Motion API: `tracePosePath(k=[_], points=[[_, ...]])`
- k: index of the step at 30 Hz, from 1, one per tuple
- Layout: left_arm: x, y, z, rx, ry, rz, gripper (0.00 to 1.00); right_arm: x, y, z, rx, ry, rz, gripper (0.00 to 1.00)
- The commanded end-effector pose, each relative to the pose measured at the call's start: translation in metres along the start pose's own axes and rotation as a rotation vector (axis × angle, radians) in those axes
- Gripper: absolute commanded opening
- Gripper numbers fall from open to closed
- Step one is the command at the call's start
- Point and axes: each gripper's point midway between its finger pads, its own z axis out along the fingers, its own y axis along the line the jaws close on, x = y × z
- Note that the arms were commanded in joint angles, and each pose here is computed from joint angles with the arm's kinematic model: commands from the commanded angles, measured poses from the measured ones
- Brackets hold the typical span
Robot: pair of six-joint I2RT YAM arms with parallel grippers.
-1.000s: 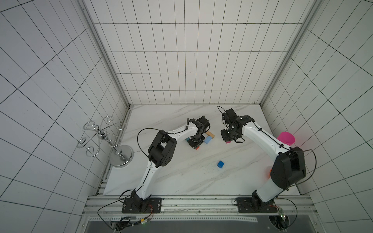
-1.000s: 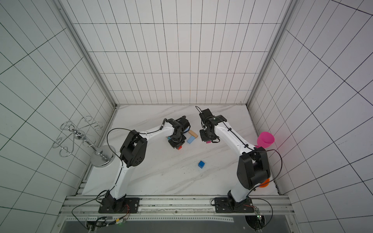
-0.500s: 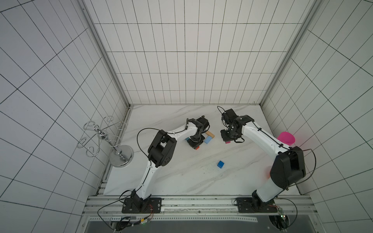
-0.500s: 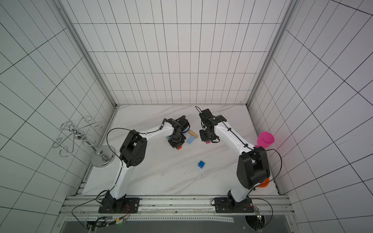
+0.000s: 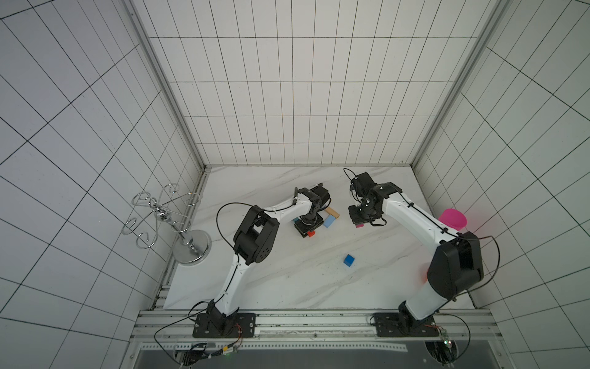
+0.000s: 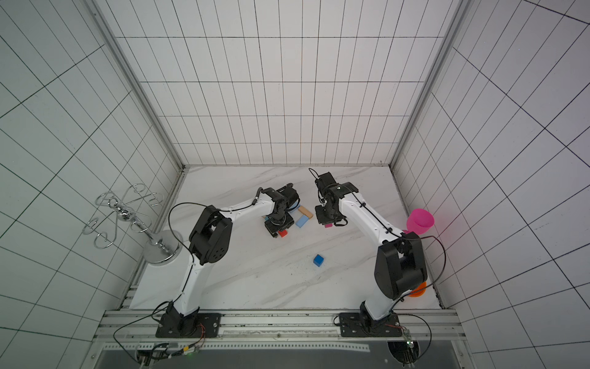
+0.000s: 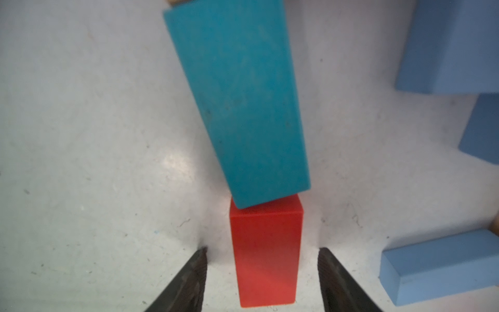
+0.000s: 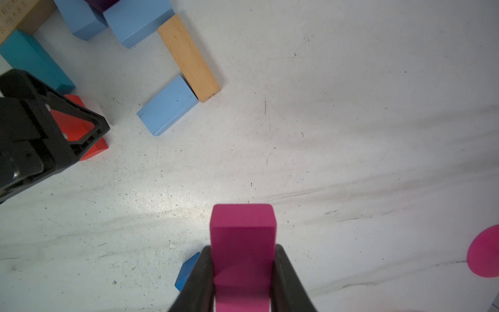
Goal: Assemble a heart with building blocks
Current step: Assemble the building block at the center of the board.
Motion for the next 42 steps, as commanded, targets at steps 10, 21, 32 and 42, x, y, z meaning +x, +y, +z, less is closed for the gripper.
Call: tracePosePath(k=[10, 21, 32, 42], points=[[-0.018, -0.021, -0.116, 0.214, -0.247, 0.231, 0.77, -0.005, -0.024, -0.035, 0.089, -0.107, 0.133, 0.0], [-0.033, 0.05, -0.2, 0.484, -0.522, 0.368, 0.85, 0.063, -0.016, -0.037, 0.17, -0.092, 0.525, 0.0], [-0.054, 0.138, -0.182, 0.424, -0.559, 0.343, 0.98, 0.108, 0.042, 0.009, 0.115, 0.083, 0.802, 0.0], [-0.052, 0.151, -0.166, 0.385, -0.513, 0.296, 0.98, 0.086, 0.092, 0.036, 0.13, 0.138, 0.737, 0.0]])
